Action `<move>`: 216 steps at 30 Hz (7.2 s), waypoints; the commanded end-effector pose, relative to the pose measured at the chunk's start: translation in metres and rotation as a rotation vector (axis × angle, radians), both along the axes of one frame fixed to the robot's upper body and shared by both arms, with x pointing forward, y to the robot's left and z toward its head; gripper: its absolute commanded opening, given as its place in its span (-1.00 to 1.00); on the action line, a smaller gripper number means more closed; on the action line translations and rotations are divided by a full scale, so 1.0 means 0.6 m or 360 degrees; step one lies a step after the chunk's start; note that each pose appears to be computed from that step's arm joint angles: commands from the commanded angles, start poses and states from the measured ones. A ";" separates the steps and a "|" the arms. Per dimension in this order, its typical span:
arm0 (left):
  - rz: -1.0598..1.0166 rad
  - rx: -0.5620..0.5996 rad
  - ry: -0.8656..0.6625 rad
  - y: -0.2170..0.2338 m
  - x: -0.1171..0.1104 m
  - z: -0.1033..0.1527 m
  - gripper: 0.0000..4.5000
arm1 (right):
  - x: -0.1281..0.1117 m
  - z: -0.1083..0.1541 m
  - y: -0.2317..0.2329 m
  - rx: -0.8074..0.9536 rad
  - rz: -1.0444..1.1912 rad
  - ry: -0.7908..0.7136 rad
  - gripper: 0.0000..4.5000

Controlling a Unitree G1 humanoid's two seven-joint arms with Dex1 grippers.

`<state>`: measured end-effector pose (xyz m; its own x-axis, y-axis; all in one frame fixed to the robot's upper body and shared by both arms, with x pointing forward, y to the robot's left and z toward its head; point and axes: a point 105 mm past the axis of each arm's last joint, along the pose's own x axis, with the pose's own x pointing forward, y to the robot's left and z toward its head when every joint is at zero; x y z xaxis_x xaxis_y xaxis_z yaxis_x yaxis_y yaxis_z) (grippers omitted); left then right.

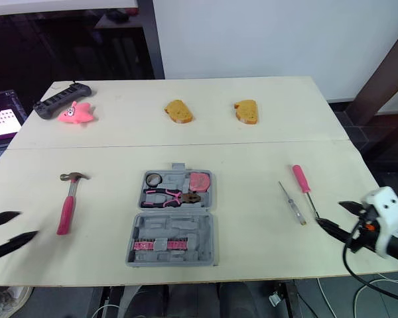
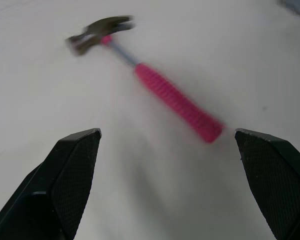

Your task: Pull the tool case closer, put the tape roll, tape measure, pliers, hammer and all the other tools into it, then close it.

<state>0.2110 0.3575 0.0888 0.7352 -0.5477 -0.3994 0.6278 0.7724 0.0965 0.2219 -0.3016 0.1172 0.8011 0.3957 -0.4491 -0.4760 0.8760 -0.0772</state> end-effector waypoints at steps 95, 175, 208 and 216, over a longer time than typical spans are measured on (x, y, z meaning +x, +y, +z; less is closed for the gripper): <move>-0.0987 -0.0132 -0.0221 -0.298 0.029 0.073 1.00 | 0.037 0.010 0.242 -0.1677 0.2300 0.0065 0.98; -0.1016 -0.0222 -0.0190 -0.315 0.025 0.072 1.00 | 0.085 -0.124 0.233 0.0082 -0.0416 0.0742 -0.14; -0.1016 -0.0215 -0.0197 -0.299 0.043 0.090 1.00 | 0.042 -0.146 0.237 0.0010 -0.0325 0.0087 0.96; -0.1006 -0.0208 -0.0200 -0.298 0.042 0.091 1.00 | 0.019 -0.170 0.242 0.0018 -0.0308 0.0191 0.96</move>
<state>0.2363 0.1764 0.1353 0.2834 -0.9301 -0.2337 0.9587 0.2685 0.0940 0.2413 -0.1576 0.0253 0.8323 0.2359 -0.5016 -0.2980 0.9534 -0.0461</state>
